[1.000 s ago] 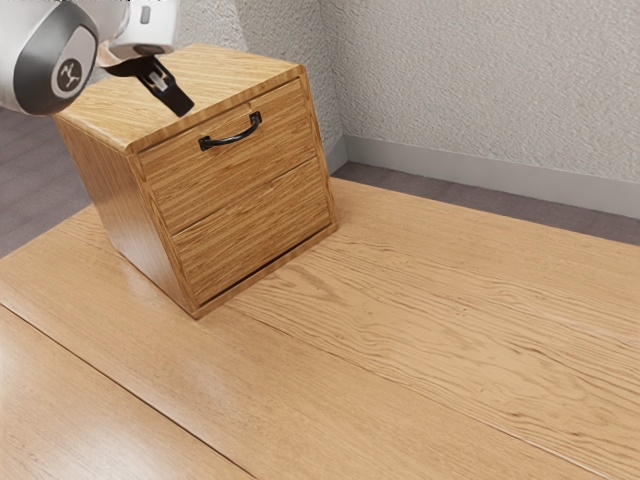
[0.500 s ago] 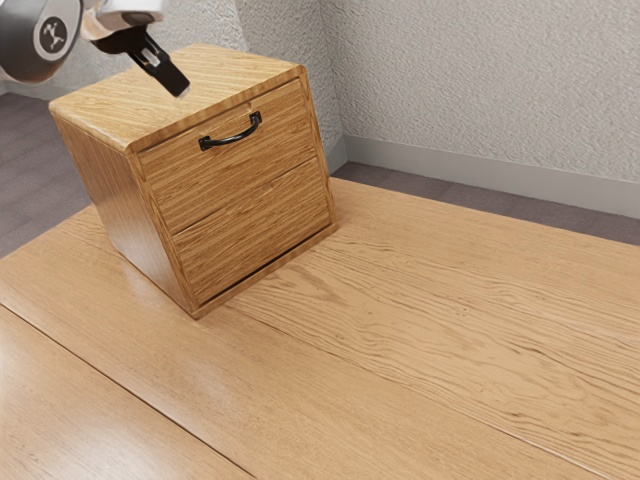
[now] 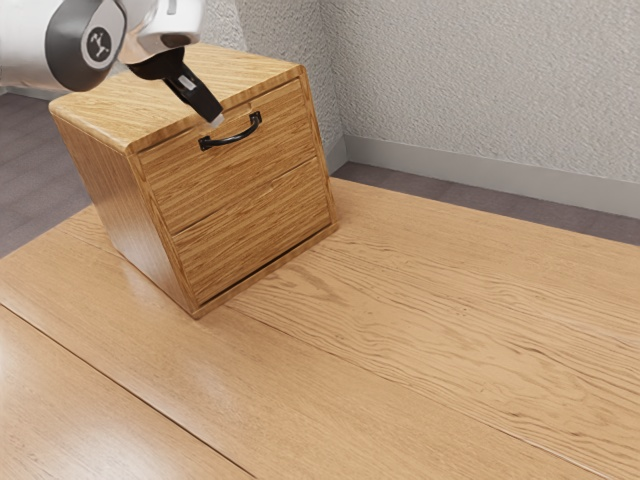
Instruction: Pull the drawer handle with one arm to open the drawer
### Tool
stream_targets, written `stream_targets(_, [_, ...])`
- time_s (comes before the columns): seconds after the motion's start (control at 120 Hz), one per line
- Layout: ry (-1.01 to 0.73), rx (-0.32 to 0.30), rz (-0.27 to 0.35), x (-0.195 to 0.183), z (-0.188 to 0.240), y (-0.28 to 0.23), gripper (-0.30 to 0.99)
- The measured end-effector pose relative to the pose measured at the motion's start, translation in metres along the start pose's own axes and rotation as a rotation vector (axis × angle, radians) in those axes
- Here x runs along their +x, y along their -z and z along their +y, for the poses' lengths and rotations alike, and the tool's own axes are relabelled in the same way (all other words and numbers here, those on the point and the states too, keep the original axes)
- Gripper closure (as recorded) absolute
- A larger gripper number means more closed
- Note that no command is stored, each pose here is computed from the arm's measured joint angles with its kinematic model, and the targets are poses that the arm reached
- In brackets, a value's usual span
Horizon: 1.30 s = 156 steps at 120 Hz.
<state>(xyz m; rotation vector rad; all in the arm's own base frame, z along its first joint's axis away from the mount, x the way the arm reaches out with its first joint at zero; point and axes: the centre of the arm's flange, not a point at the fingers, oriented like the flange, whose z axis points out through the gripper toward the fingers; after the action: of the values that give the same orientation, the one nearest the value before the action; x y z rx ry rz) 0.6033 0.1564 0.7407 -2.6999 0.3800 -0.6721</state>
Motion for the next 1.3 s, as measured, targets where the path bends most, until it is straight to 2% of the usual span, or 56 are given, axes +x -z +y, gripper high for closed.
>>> stream_targets(0.233, [0.007, -0.02, 0.02, 0.007, 0.002, -0.004, 0.0])
stream_targets(0.575, [0.012, -0.063, 0.007, 0.013, 0.011, -0.03, 0.0])
stream_targets(0.742, [0.034, -0.069, -0.005, 0.005, 0.0, -0.039, 0.0])
stream_targets(1.108, [0.019, -0.094, -0.021, 0.006, 0.014, -0.059, 0.0])
stream_targets(1.3, [0.014, -0.088, 0.004, 0.011, 0.018, -0.06, 0.0])
